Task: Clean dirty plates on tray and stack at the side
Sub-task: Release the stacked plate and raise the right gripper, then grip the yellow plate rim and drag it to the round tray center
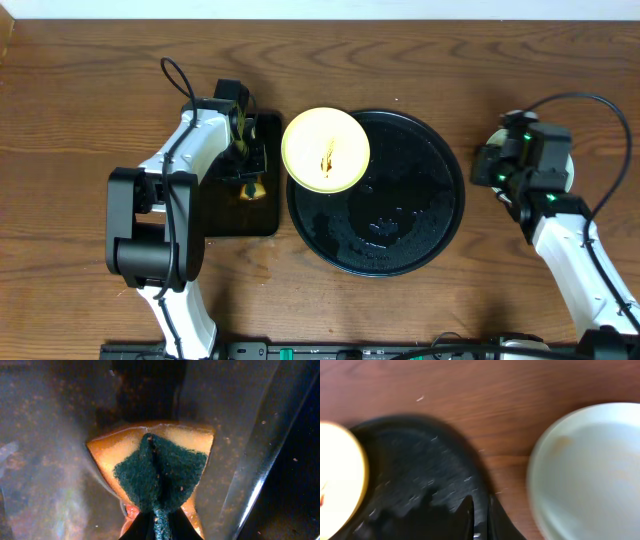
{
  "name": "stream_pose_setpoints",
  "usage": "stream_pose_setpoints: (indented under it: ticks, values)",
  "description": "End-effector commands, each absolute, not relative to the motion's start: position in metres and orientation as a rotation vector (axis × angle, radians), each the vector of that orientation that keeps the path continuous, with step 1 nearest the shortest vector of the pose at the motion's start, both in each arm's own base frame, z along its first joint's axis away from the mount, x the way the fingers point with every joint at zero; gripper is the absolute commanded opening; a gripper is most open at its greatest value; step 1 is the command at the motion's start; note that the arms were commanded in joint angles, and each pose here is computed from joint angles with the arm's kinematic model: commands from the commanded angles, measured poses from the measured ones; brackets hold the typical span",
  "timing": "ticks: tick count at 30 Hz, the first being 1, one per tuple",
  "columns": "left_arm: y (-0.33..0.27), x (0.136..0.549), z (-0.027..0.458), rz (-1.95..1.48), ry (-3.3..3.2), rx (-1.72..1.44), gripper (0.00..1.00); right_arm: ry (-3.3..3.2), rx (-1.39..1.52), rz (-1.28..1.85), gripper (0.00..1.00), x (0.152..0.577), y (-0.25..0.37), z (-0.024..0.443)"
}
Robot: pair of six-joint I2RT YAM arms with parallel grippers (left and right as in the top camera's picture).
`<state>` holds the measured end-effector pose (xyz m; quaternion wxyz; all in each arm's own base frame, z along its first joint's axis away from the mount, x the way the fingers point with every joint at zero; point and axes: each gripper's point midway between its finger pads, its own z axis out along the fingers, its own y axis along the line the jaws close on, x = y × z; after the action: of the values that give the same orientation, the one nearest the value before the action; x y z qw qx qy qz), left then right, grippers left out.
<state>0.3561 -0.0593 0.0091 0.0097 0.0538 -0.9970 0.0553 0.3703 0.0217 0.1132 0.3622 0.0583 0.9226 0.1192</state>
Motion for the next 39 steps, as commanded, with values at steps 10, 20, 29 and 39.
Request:
stream_pose_setpoints:
  ticks: [10,20,29,39]
  values:
    - [-0.066,0.349,0.006,0.215,-3.094,0.131,0.09,2.472,-0.253,0.281,0.33,0.401,0.078,0.201]
    - [-0.066,0.349,0.006,0.215,-3.094,0.131,0.09,2.443,-0.342,0.470,0.90,0.429,0.126,0.203]
    - [-0.066,0.349,0.006,0.215,-3.094,0.131,0.09,2.561,-0.399,0.566,0.61,0.431,0.177,0.142]
    - [-0.066,0.349,0.006,0.215,-3.094,0.131,0.09,2.761,-0.368,0.629,0.53,0.419,0.210,0.058]
